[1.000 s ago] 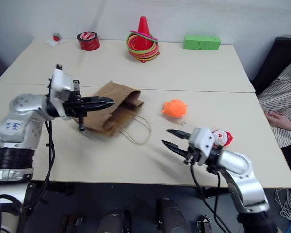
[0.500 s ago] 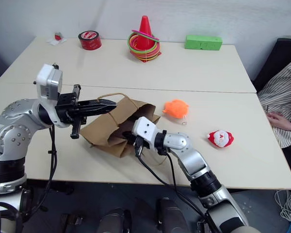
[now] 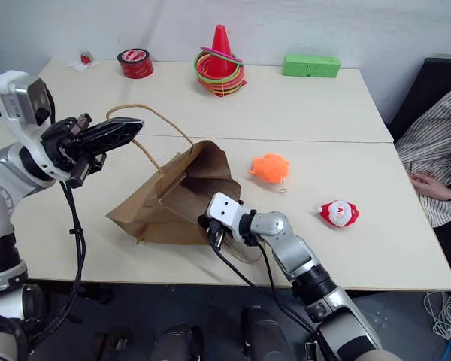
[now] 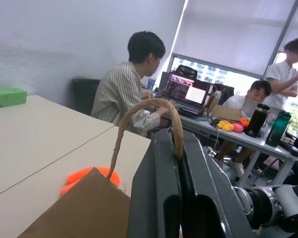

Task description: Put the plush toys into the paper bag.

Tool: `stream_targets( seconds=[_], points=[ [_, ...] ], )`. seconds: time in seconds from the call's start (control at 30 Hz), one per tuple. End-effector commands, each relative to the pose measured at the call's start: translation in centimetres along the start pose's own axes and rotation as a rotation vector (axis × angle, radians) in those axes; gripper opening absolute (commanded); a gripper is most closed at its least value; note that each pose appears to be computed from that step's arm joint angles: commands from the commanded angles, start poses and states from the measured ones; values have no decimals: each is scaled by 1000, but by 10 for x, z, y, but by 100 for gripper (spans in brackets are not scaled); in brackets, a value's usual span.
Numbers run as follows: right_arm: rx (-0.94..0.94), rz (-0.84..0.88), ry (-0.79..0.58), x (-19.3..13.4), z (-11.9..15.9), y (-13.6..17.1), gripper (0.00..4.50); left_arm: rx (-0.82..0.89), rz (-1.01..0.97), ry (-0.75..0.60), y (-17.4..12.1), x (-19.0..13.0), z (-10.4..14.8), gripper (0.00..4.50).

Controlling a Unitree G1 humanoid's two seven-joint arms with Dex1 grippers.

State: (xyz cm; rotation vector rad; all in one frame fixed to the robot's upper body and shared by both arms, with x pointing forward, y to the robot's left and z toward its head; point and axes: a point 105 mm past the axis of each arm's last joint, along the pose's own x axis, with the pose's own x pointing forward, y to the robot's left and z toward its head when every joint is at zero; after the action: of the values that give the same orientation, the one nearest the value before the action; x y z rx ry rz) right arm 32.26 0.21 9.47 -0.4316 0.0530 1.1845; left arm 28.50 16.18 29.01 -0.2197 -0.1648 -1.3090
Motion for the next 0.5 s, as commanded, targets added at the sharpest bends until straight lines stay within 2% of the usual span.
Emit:
stream_targets(
  seconds=[0.03, 0.1, 0.23, 0.33, 0.43, 0.47, 0.5],
  points=[
    [110, -25, -119, -11, 16, -2, 2, 14, -53, 51, -10, 9, -14, 0],
    [125, -23, -173, -19, 27, -5, 61, 7, -68, 62, -11, 13, -20, 0],
    [72, -23, -307, -60, 50, -11, 198, 8, -83, 89, -9, 22, -32, 0],
    [81, -19, -321, -97, 48, -8, 299, 16, -86, 101, -5, 25, -37, 0],
    [97, -113, -365, -138, 47, -11, 406, 24, -93, 125, -3, 27, -42, 0],
    [91, -162, -363, -151, 44, -13, 436, 25, -95, 134, -2, 27, -44, 0],
    [73, -212, -350, -164, 39, -14, 444, 29, -96, 144, -1, 27, -46, 0]
  ],
)
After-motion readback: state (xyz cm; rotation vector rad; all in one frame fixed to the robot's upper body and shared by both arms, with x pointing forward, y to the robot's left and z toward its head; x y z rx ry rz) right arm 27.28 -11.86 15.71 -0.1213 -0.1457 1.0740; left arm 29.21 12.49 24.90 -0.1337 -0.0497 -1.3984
